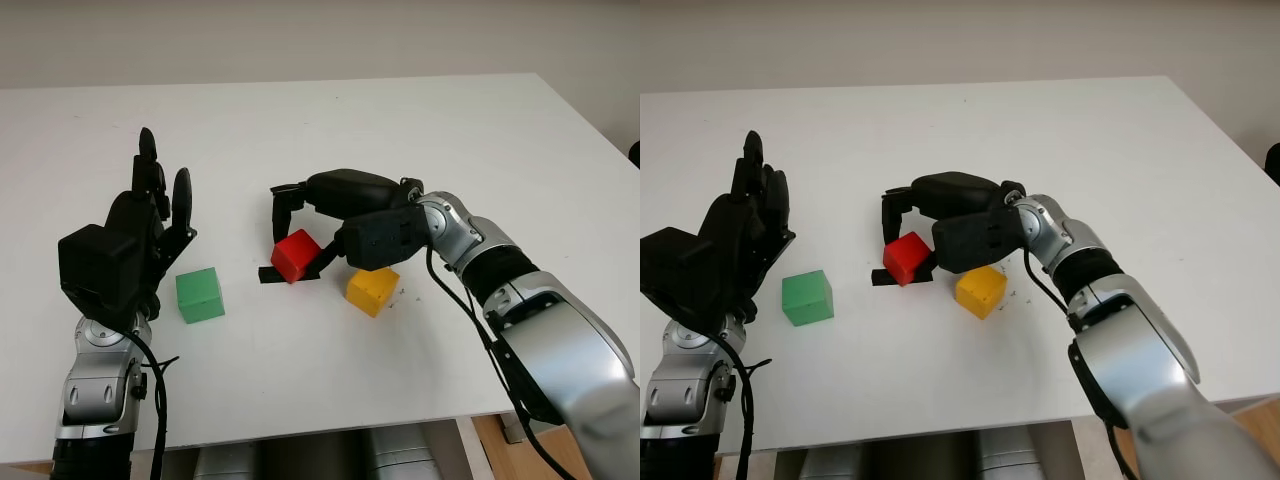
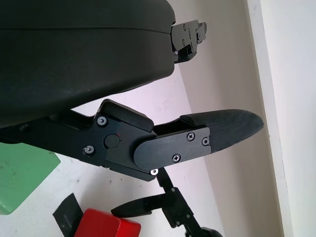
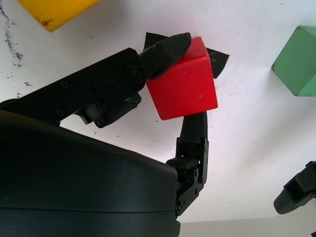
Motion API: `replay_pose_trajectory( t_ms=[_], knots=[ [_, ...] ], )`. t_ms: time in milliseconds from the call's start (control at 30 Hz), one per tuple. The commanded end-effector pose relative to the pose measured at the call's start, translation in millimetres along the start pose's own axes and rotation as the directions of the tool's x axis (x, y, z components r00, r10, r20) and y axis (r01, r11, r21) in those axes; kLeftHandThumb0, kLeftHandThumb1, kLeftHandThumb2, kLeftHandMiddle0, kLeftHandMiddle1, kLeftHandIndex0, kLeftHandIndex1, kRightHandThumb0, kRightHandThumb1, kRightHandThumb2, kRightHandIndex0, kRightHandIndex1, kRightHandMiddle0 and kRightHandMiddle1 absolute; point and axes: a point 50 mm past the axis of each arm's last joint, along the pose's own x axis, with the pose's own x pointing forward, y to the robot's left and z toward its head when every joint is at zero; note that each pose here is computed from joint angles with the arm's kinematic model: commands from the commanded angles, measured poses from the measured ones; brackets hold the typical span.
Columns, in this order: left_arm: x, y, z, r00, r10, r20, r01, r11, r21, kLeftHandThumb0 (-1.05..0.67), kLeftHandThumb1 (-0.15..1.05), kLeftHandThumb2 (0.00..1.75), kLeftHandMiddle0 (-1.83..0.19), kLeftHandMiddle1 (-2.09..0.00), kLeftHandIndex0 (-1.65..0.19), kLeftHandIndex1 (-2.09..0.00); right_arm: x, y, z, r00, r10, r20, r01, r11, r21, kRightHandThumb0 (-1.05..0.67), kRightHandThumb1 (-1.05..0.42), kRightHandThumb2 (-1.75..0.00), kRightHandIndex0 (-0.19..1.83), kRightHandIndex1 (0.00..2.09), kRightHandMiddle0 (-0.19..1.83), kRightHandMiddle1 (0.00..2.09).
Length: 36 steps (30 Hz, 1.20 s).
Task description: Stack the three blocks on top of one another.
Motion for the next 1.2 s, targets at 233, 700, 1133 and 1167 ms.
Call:
replay_pose_trajectory(
  t_ms=[233,700,1133,1167],
  knots=[
    [-2.2,0.2,0.8,1.000,0.000,0.008,0.000,1.000,0.001,-0.81,1.05,0.67,0.19,0.00,0.19,0.00,1.9,-7.7,0.3,0.999,0.036,-0.031,-0.037,0.998,-0.042,-0.62,-0.91,-0.05,-0.05,0.02,0.12,0.52],
    [-1.1,-1.2,1.2,1.000,0.006,0.010,-0.006,1.000,0.001,-0.82,1.05,0.67,0.19,0.00,0.19,0.00,-7.2,-35.9,3.1,0.996,-0.081,0.026,0.079,0.995,0.062,-0.79,-0.91,-0.06,-0.19,0.00,-0.10,0.15],
    [-1.5,0.9,1.4,1.000,0.002,0.012,-0.002,1.000,-0.004,-0.82,1.05,0.67,0.19,0.00,0.19,0.00,-94.3,-110.8,-10.5,0.967,-0.255,0.027,0.255,0.967,0.006,-0.64,-0.84,-0.05,0.15,0.15,0.20,0.24],
    [-1.5,1.6,1.4,1.000,0.000,0.011,0.000,1.000,0.001,-0.82,1.05,0.67,0.19,0.00,0.19,0.00,-100.2,-109.6,-12.4,0.971,-0.238,0.021,0.238,0.971,-0.005,-0.64,-0.84,-0.05,0.17,0.14,0.24,0.22]
  ],
)
